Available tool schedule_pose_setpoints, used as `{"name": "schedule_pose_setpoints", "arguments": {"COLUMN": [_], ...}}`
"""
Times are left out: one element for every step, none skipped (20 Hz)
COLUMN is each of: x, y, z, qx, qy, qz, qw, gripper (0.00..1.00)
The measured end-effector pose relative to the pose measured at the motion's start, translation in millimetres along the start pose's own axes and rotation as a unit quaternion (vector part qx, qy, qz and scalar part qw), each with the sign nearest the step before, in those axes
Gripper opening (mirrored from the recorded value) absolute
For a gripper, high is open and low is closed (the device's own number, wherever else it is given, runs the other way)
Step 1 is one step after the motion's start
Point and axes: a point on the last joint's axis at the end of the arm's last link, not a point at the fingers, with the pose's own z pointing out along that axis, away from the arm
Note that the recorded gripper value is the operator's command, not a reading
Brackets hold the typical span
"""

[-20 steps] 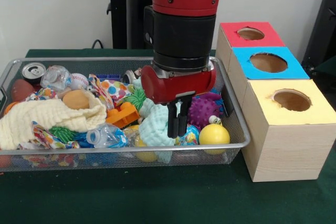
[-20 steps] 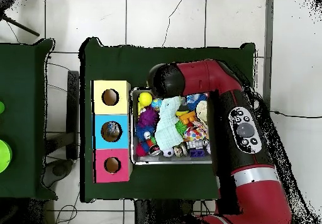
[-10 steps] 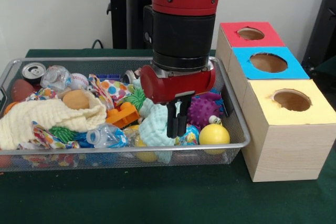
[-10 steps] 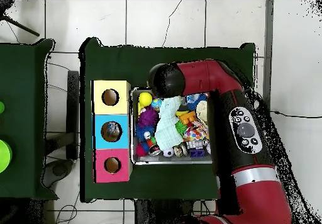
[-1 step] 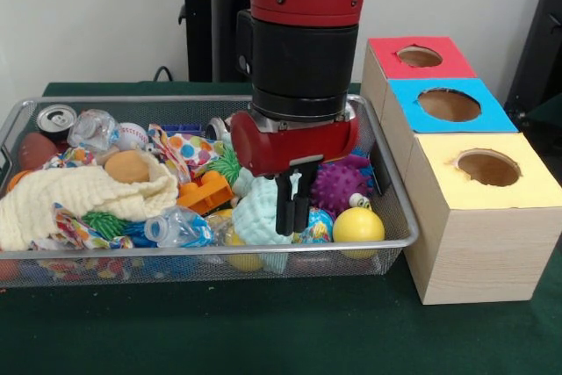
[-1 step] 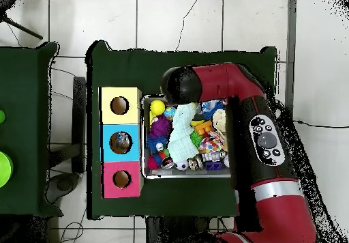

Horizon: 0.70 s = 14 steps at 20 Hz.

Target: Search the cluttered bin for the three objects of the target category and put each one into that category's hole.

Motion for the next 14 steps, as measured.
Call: {"name": "schedule_pose_setpoints", "arguments": {"x": [-1.0, -2.0, -3.5, -4.4, -6.6, -9.9, -11.8, -13.8, -14.3, -15.1, -16.4, -18.1, -18.7, -19.4], "y": [-1, -3, -4, -5, -7, -9, -10, -10, -11, -11, -10, -10, -10, -10], "z": [-1, -1, -2, -3, -5, -7, -10, -12, -13, -14, -16, -19, -21, -22], "qx": [0.001, 0.002, 0.004, 0.005, 0.006, 0.009, 0.010, 0.011, 0.011, 0.012, 0.012, 0.014, 0.014, 0.014], "qy": [-0.001, -0.002, -0.003, -0.004, -0.004, -0.005, -0.004, -0.004, -0.004, -0.004, -0.003, -0.002, -0.002, -0.002], "qz": [0.001, 0.001, 0.002, 0.002, 0.003, 0.003, 0.003, 0.002, 0.002, 0.002, 0.001, 0.000, -0.001, -0.001], "qw": [1.0000, 1.0000, 1.0000, 1.0000, 1.0000, 0.9999, 0.9999, 0.9999, 0.9999, 0.9999, 0.9999, 0.9999, 0.9999, 0.9999], "gripper": [0.00, 0.00, 0.00, 0.00, 0.00, 0.00, 0.00, 0.00, 0.00, 0.00, 0.00, 0.00, 0.00, 0.00]}}
